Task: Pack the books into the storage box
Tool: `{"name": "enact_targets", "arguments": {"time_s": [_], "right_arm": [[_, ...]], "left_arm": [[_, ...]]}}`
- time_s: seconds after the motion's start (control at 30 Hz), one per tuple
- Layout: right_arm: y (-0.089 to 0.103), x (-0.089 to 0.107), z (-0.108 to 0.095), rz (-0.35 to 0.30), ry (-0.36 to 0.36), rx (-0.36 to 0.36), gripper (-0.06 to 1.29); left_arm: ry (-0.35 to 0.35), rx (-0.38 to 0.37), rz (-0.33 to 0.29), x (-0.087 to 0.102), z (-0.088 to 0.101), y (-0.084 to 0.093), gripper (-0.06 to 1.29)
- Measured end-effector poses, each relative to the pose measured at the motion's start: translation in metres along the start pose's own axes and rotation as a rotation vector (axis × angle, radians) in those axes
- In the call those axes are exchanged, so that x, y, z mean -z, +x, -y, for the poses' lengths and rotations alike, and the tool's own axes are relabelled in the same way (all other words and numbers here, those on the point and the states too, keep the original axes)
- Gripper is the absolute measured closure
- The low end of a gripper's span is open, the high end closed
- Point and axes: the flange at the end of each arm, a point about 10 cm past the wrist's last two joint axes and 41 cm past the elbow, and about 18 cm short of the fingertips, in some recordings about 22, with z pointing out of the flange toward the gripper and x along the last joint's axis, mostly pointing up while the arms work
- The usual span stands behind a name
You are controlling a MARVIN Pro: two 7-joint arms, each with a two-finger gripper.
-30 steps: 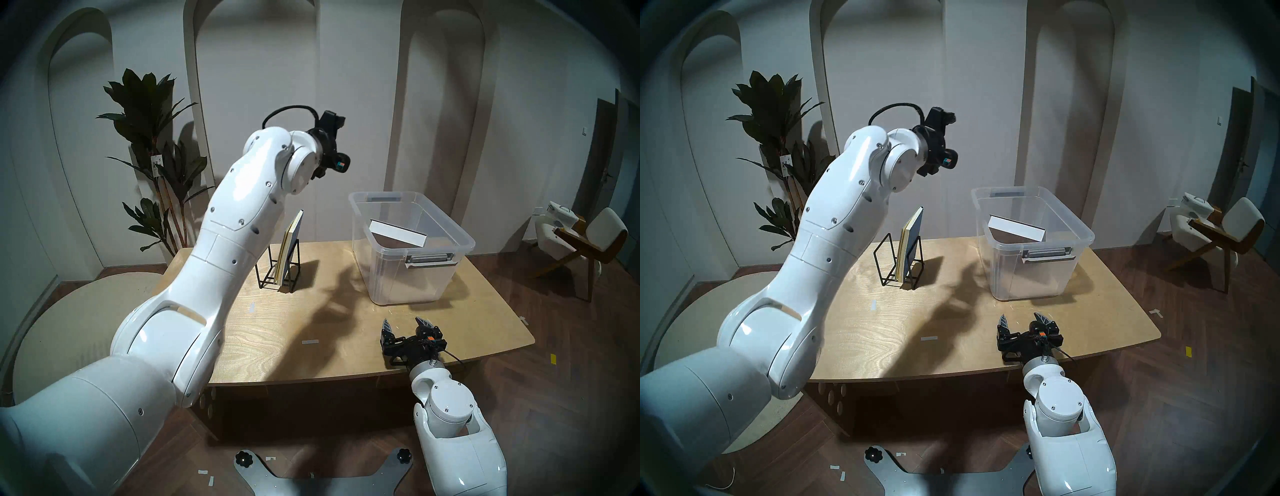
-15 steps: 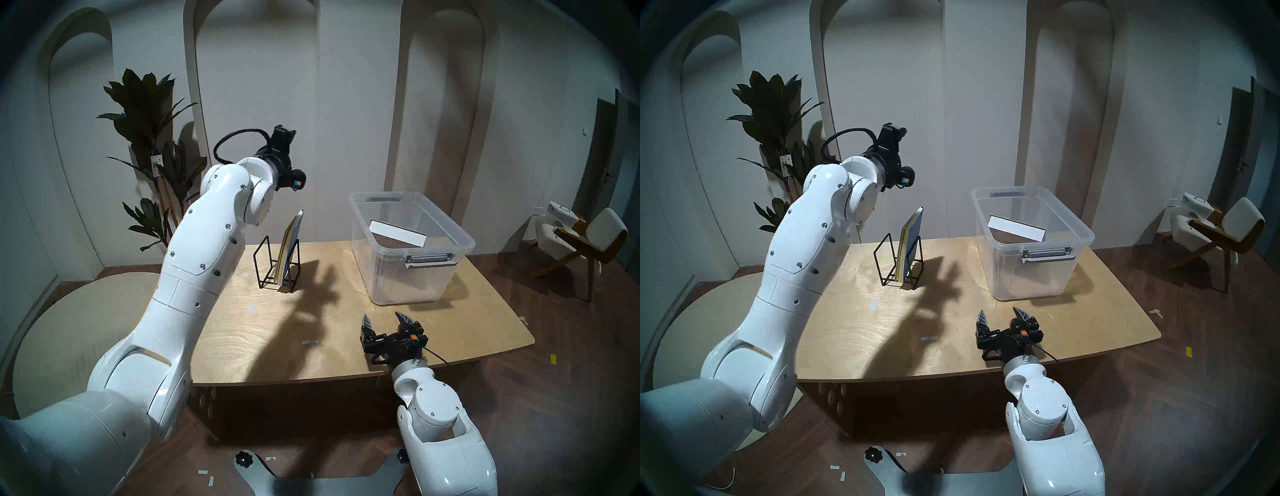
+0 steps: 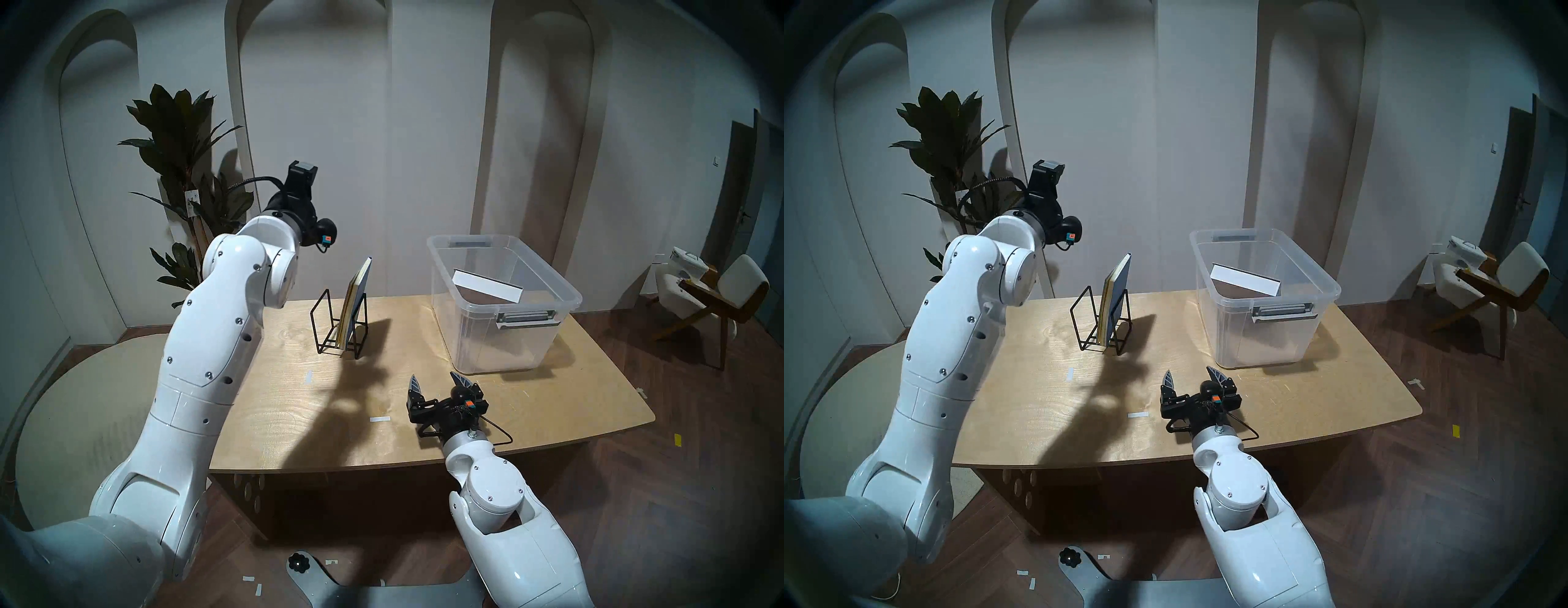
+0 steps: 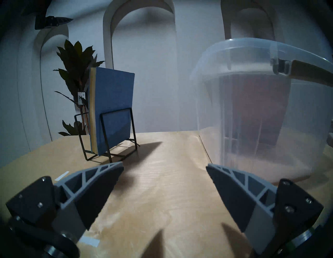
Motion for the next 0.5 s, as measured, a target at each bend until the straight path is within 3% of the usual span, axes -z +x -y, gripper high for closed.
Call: {"name": "enact_targets", "arguments": {"time_s": [0.5], "right_arm": [[0.042,-0.037,0.038,-0.096,0.033,-0.023,-0.02]], "left_arm": [[0.001,0.002,0.019,0.026,-0.013,-0.002,-0.02]]}}
